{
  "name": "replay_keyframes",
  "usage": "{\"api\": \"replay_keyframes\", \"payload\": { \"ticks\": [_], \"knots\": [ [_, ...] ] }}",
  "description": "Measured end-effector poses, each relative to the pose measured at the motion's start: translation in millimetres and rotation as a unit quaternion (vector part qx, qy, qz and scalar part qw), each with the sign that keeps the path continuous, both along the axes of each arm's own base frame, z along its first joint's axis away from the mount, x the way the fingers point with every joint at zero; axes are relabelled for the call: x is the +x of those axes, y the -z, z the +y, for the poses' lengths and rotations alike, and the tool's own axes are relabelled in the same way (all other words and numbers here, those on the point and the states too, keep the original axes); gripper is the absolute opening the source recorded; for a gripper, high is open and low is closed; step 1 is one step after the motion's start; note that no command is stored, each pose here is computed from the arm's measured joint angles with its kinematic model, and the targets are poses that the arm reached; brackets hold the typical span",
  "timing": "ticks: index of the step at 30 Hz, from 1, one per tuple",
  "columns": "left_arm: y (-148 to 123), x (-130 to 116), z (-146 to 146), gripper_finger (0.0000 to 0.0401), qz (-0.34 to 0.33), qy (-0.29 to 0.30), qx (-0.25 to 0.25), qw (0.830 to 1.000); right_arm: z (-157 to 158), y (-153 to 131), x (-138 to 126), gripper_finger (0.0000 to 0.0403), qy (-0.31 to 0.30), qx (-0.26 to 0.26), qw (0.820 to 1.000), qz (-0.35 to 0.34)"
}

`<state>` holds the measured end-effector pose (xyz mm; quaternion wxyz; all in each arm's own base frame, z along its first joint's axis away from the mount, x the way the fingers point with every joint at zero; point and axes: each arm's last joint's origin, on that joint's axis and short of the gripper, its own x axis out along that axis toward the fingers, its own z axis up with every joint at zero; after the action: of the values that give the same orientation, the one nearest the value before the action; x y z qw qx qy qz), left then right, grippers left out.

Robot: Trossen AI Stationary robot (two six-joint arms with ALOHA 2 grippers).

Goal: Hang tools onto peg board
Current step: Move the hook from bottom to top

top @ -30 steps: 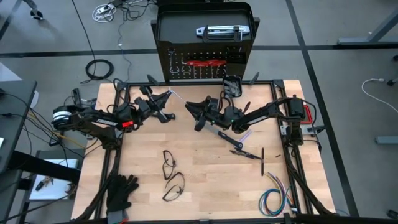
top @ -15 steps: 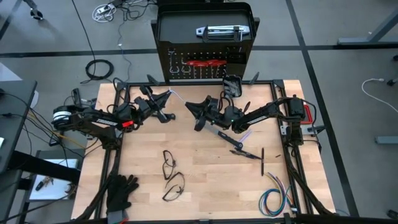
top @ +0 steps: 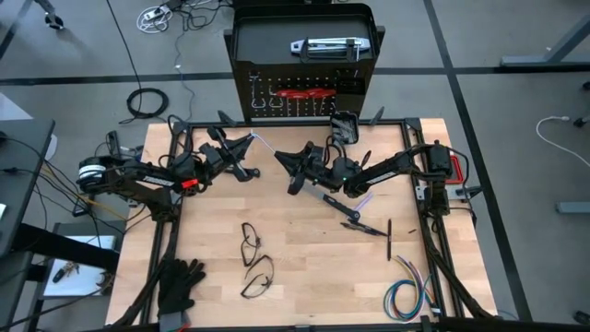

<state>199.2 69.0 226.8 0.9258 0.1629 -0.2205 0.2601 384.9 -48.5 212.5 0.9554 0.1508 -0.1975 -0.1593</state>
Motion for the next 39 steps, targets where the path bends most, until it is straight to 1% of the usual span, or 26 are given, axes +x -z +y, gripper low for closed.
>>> {"api": "replay_keyframes", "payload": {
  "ticks": [6,10,13,18,21,23,26,29,32,34,37,39],
  "knots": [
    [3,2,1,0.0016,0.021,-0.008,-0.003,1.000,2,1,0,0.0011,0.024,-0.007,1.000,0.011],
    [8,4,3,0.0040,0.047,-0.027,-0.015,0.998,1,2,0,0.0011,0.041,-0.008,0.999,0.017],
    [9,4,3,0.0073,0.056,-0.029,-0.018,0.998,0,3,0,0.0010,0.044,-0.007,0.999,0.021],
    [10,4,3,0.0145,0.059,-0.027,-0.016,0.998,-1,3,1,0.0010,0.046,-0.006,0.998,0.029],
    [10,4,4,0.0182,0.058,-0.043,-0.024,0.997,-2,3,1,0.0010,0.058,-0.002,0.998,0.029],
    [11,4,5,0.0199,0.064,-0.060,-0.034,0.996,-3,3,1,0.0010,0.066,-0.001,0.997,0.033],
    [15,4,6,0.0207,0.088,-0.073,-0.054,0.992,-4,4,1,0.0010,0.092,-0.003,0.994,0.063],
    [20,3,6,0.0207,0.121,-0.078,-0.086,0.986,-6,-1,6,0.0010,0.130,-0.005,0.983,0.126],
    [26,2,3,0.0207,0.151,-0.064,-0.132,0.978,-9,-11,16,0.0010,0.173,-0.013,0.969,0.178],
    [28,1,-1,0.0207,0.175,-0.053,-0.148,0.972,-12,-23,24,0.0010,0.201,-0.020,0.957,0.206],
    [32,0,-9,0.0207,0.206,-0.037,-0.162,0.964,-21,-43,33,0.0010,0.250,-0.031,0.933,0.258],
    [31,0,-12,0.0206,0.207,-0.029,-0.161,0.965,-28,-55,37,0.0010,0.278,-0.030,0.915,0.292]
  ]
}}
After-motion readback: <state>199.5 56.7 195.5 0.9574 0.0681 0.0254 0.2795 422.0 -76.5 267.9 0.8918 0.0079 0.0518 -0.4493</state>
